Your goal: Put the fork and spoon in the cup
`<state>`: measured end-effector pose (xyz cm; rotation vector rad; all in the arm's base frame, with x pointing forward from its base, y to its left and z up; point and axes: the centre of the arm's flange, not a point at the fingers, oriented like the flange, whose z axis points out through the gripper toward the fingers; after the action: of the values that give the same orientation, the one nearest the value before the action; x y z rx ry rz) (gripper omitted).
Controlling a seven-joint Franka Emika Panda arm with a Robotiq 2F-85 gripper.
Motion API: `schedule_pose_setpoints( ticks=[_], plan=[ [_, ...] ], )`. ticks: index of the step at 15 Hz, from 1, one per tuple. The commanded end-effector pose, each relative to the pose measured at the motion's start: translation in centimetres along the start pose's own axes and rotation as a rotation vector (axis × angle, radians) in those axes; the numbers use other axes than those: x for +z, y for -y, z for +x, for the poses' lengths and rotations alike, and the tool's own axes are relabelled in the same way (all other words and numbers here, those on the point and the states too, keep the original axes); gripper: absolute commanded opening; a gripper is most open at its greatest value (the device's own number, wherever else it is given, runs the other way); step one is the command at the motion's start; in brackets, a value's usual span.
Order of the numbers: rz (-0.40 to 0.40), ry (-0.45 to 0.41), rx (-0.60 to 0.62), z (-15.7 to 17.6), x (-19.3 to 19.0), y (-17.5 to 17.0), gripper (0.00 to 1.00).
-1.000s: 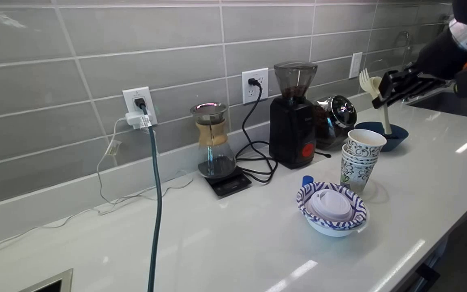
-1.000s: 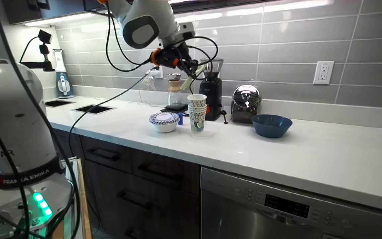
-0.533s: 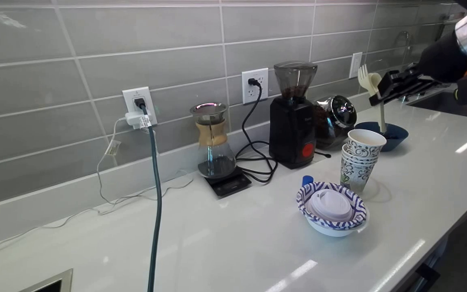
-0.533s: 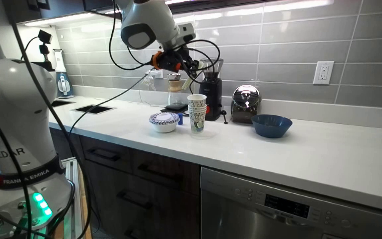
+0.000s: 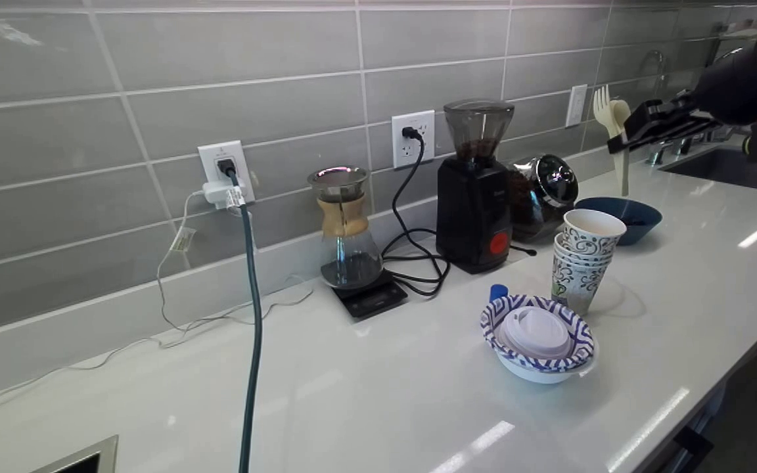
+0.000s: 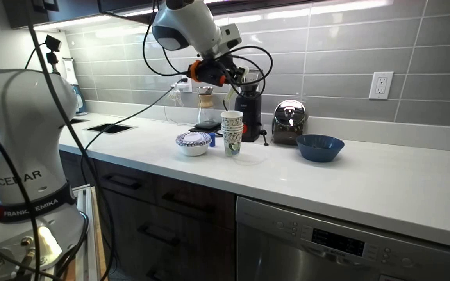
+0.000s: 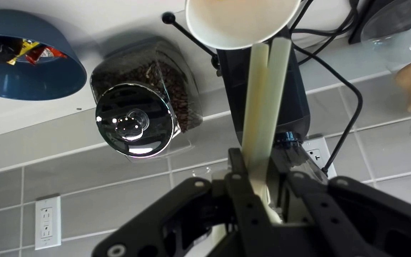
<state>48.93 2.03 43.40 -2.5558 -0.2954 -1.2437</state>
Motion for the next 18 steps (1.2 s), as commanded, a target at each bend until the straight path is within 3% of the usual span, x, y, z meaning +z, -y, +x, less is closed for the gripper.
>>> schedule_pose_setpoints(
  ticks=[1, 5, 6, 18],
  plan=[
    [0.004, 0.000, -0.004, -0.2, 0.2, -0.4, 0.20],
    [0.001, 0.006, -0.020, -0.5, 0.7, -0.8, 0.20],
    [0.002, 0.006, -0.021, -0.5, 0.7, -0.8, 0.05],
    [0.094, -0.111, -0.048, -4.2, 4.0, -0.9, 0.05]
  ],
)
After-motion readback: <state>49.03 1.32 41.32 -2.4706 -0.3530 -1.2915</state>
